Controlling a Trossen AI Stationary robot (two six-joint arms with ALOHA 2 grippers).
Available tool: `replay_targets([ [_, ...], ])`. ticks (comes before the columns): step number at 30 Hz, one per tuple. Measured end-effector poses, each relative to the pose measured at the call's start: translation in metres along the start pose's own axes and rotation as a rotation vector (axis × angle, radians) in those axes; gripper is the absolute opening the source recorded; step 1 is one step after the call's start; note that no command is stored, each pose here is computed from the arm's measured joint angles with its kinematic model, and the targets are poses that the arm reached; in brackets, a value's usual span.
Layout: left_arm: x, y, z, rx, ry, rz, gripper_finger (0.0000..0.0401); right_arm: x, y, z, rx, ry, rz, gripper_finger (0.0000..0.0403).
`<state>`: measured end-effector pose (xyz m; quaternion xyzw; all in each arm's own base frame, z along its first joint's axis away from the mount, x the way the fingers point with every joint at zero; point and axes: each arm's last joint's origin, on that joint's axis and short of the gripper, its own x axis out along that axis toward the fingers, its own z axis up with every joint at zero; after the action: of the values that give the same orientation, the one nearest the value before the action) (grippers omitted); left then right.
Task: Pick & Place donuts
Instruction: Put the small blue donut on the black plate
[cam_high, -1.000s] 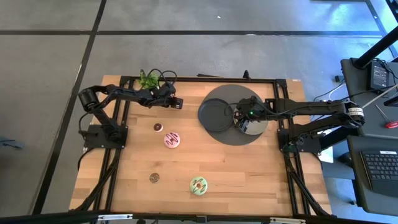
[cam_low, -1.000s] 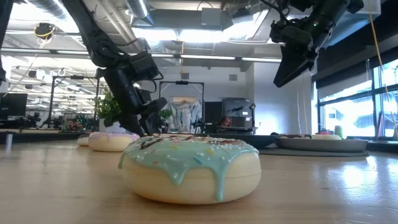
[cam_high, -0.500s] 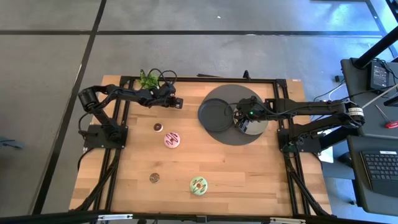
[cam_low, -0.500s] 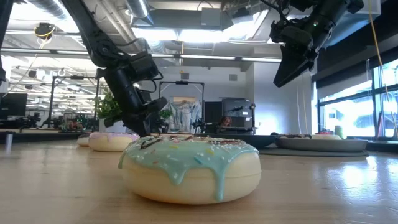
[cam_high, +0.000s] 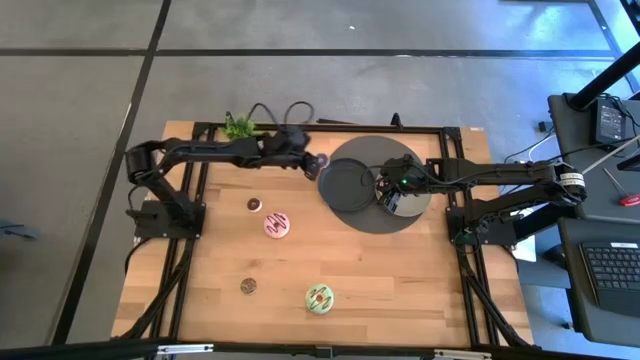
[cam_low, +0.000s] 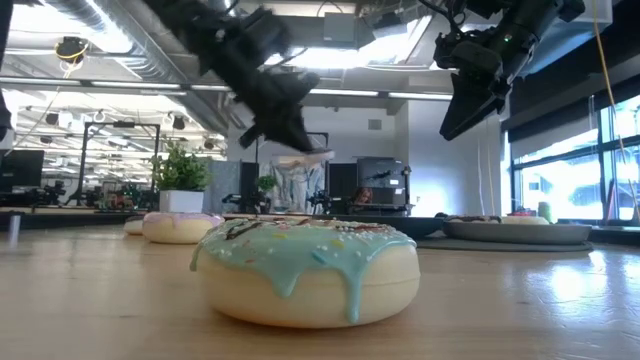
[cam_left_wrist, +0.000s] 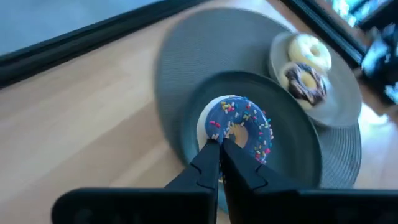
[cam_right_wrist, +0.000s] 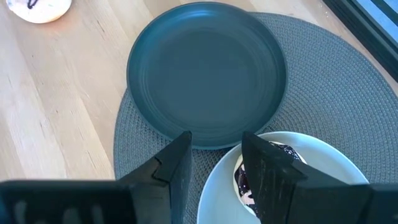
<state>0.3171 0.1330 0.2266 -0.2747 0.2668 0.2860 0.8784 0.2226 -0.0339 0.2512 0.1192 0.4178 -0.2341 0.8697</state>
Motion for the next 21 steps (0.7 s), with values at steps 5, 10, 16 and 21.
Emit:
replay_targets([
  [5, 0.018, -0.023, 0.023, 0.077, 0.048, 0.024, 0.0004, 0.0, 0.0, 0.0, 0.0, 0.0, 0.0, 0.0143],
  [10, 0.053, -0.033, 0.029, 0.09, 0.14, -0.011, 0.0004, 0.0, 0.0, 0.0, 0.002, 0.004, -0.001, 0.0143],
  [16, 0.087, -0.04, 0.013, 0.102, 0.249, -0.03, 0.0004, 0.0, -0.001, -0.003, 0.004, 0.027, -0.01, 0.0143],
  [21, 0.1, -0.042, 0.0, 0.109, 0.283, -0.002, 0.0005, 0.0, -0.001, -0.004, 0.012, 0.042, -0.015, 0.0143],
])
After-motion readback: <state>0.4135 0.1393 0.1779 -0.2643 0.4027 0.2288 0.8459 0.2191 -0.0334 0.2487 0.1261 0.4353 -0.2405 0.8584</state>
